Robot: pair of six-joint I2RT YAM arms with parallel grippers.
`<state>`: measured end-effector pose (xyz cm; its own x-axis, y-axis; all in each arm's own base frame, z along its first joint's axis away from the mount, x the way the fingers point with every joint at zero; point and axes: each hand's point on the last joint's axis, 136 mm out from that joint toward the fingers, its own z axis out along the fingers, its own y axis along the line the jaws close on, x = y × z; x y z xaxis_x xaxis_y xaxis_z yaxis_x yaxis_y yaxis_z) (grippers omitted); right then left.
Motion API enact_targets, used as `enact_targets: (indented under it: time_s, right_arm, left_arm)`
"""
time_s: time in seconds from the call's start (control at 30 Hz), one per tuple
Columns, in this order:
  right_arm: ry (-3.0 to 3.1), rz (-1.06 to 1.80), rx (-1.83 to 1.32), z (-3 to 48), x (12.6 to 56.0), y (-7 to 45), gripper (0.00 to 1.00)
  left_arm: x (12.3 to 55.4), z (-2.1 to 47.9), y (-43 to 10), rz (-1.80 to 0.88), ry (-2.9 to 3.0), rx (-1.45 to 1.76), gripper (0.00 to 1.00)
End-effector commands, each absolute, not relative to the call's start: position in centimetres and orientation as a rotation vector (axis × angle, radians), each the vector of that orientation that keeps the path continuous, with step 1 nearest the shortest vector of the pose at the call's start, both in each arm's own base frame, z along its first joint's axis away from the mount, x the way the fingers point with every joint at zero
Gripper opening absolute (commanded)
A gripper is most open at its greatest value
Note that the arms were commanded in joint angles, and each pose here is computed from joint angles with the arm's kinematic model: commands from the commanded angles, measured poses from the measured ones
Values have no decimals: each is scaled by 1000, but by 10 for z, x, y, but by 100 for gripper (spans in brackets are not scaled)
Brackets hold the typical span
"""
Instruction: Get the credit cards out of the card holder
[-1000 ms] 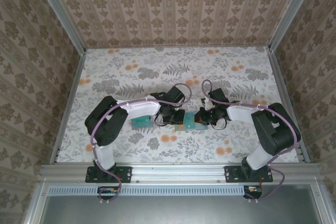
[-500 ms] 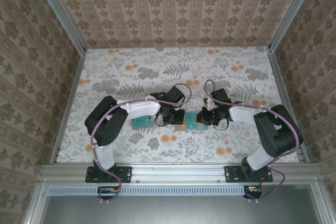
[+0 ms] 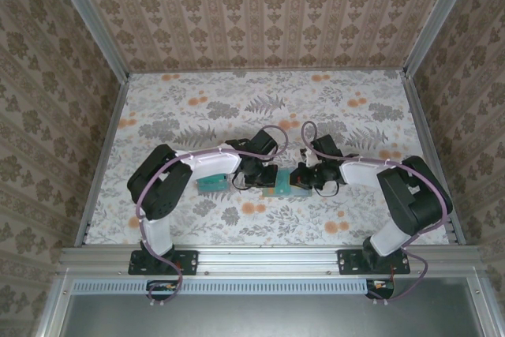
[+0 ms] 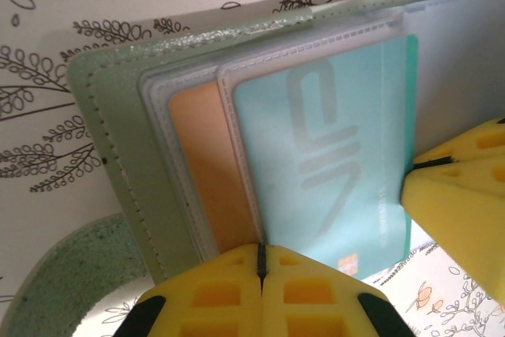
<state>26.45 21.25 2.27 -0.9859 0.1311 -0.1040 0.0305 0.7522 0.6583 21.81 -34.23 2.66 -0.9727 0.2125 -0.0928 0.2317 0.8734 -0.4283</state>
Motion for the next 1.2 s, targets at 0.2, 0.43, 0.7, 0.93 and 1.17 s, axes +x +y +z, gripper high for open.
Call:
enact_targets:
  time_s: [0.2, 0.43, 0.7, 0.93, 1.17]
  right_arm:
    - [2843, 1033, 140, 16, 260, 215, 6]
    - [2844, 1033, 146, 15, 260, 215, 6]
    - [2849, 1033, 150, 14, 259, 216, 8]
    - [2847, 1039, 151, 15, 259, 216, 8]
    - [2851, 1037, 153, 15, 257, 215, 7]
  left_arm:
    - [215, 24, -317, -574, 3038, 306, 10]
    - [226, 50, -333, -682, 2949, 326, 12]
    - [228, 42, -345, -738, 2958, 330, 14]
    - [225, 25, -338, -651, 3015, 319, 18]
    - [222, 13, -329, -563, 3061, 305, 3]
